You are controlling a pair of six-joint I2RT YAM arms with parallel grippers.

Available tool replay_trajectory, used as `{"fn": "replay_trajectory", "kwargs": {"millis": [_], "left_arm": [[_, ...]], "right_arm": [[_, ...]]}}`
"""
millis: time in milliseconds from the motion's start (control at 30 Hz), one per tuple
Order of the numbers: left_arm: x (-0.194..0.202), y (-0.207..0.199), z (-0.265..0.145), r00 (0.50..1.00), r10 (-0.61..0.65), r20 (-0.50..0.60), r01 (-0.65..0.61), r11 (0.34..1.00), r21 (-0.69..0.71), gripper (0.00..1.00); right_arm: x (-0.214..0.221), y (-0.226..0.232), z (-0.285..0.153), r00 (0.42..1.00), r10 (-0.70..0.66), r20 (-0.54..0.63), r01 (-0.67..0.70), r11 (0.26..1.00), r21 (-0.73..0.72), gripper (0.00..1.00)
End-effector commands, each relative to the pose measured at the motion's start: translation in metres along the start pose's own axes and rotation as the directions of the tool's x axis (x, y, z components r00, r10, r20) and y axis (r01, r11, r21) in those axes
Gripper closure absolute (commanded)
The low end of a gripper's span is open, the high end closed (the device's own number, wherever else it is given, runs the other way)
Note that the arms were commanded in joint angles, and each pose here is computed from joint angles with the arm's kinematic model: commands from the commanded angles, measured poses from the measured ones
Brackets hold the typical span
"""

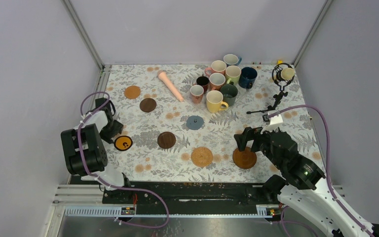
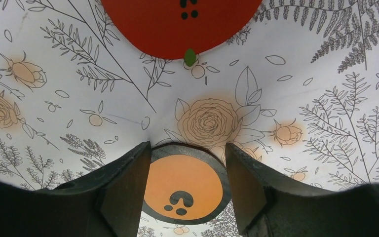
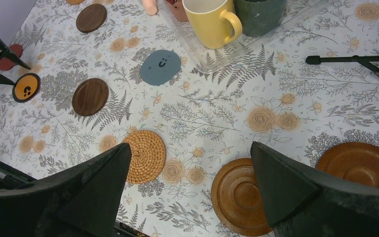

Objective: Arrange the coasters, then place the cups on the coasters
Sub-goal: Move the coaster to the center of the board.

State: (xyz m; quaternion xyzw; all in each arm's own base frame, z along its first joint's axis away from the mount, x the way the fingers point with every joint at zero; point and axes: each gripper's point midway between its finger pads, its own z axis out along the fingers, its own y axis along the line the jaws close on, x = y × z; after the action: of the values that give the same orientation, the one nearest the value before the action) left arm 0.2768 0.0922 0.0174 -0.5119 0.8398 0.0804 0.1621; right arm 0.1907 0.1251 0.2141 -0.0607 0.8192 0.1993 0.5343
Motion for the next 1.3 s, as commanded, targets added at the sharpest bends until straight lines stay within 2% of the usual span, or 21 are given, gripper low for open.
{"fn": "replay_trajectory", "kwargs": {"millis": [0,267,433,667,833,1100,1267], "left_arm": [[-0.002,-0.013,-0.001,1.000,-0.007,-0.011,0.008,0.998,0.056,0.43],[0.021,-0.031,0.001,0.996,0.046,-0.077,-0.037,0.992,0.117,0.44],[0.034,-0.037,-0.006,0.992,0.100,-0.077,-0.090,0.988,0.123,0.44],[0.053,-0.026,-0.011,0.984,0.143,-0.108,-0.131,0.986,0.106,0.45],[0.068,-0.020,-0.014,0.979,0.133,-0.152,-0.117,0.987,0.113,0.45],[0.083,-0.018,-0.028,0.975,0.168,-0.143,-0.151,0.980,0.127,0.46],[0.070,-0.019,-0.046,0.984,0.155,-0.083,-0.141,0.978,0.156,0.46]], "right_arm": [[-0.013,0.002,-0.001,0.999,-0.014,0.033,0.014,1.000,0.003,0.00],[-0.013,0.001,0.002,0.999,-0.022,0.026,0.021,1.000,0.015,0.01],[-0.013,0.000,0.003,0.999,-0.022,0.024,0.022,1.000,0.023,0.01],[-0.015,0.001,0.005,1.000,-0.025,0.017,0.025,0.999,0.027,0.01],[-0.015,0.001,0.007,1.000,-0.028,0.002,0.028,0.999,0.037,0.00],[-0.016,0.004,0.012,1.000,0.002,-0.012,-0.001,0.999,0.045,0.00],[-0.010,0.014,0.014,0.998,0.046,-0.046,-0.046,0.999,0.010,0.01]]}}
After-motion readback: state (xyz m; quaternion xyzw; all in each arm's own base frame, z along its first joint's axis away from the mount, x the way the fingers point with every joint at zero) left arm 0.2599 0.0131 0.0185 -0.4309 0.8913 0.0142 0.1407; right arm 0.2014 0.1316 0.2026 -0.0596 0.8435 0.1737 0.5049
